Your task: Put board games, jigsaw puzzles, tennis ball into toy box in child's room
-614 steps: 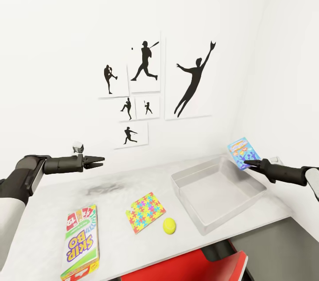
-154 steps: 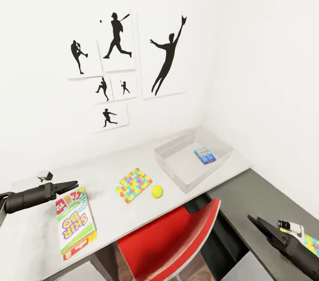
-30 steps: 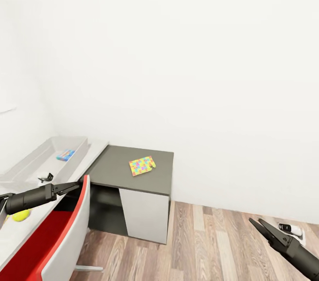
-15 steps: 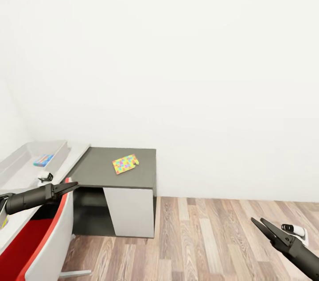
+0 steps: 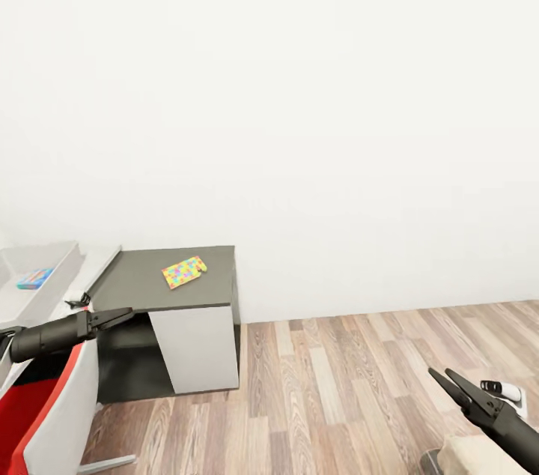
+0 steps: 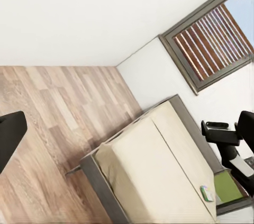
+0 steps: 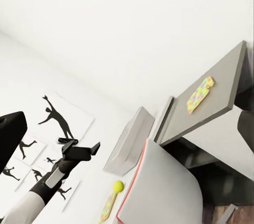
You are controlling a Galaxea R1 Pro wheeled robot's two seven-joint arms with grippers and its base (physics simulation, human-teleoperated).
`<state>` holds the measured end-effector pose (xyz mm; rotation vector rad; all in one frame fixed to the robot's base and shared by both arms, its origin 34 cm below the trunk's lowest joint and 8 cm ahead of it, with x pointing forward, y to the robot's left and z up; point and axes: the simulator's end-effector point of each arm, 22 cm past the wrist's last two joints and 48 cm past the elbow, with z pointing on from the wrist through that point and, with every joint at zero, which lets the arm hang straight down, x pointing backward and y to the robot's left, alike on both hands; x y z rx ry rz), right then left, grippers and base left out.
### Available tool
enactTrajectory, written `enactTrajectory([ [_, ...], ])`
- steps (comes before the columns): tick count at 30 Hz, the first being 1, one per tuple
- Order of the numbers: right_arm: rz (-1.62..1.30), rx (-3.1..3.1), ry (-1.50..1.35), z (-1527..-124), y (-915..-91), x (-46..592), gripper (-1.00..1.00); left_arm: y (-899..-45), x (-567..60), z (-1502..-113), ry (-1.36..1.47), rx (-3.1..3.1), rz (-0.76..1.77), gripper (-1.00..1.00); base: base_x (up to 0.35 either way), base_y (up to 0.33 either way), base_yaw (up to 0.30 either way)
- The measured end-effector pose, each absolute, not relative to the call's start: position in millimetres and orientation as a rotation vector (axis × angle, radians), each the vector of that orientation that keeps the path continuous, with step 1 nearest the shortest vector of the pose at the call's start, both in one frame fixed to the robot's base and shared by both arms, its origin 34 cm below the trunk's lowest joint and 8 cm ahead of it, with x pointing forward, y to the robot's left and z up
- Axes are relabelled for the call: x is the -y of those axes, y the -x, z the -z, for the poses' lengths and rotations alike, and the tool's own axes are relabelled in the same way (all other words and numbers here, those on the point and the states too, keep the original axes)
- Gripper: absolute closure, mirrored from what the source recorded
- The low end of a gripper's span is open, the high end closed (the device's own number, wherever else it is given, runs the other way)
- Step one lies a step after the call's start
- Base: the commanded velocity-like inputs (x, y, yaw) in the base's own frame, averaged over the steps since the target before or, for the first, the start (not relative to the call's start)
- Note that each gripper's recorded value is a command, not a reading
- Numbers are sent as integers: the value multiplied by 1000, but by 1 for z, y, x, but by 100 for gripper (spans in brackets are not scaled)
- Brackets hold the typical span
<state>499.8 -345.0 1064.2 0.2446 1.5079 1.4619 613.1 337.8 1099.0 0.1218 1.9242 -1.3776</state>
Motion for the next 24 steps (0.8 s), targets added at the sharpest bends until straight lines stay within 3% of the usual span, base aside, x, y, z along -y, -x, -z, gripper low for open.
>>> enactTrajectory([
  [15,-1452,-1504,-266,-1063,-499,353,-100,-612,-335,-1102,-128,-1919,1380,-100,-284,0,-273],
  [24,-1456,-1500,-269,-1062,-499,351,-100,-612,-335,-1102,-129,-1918,1381,-100,-294,-1,-74],
])
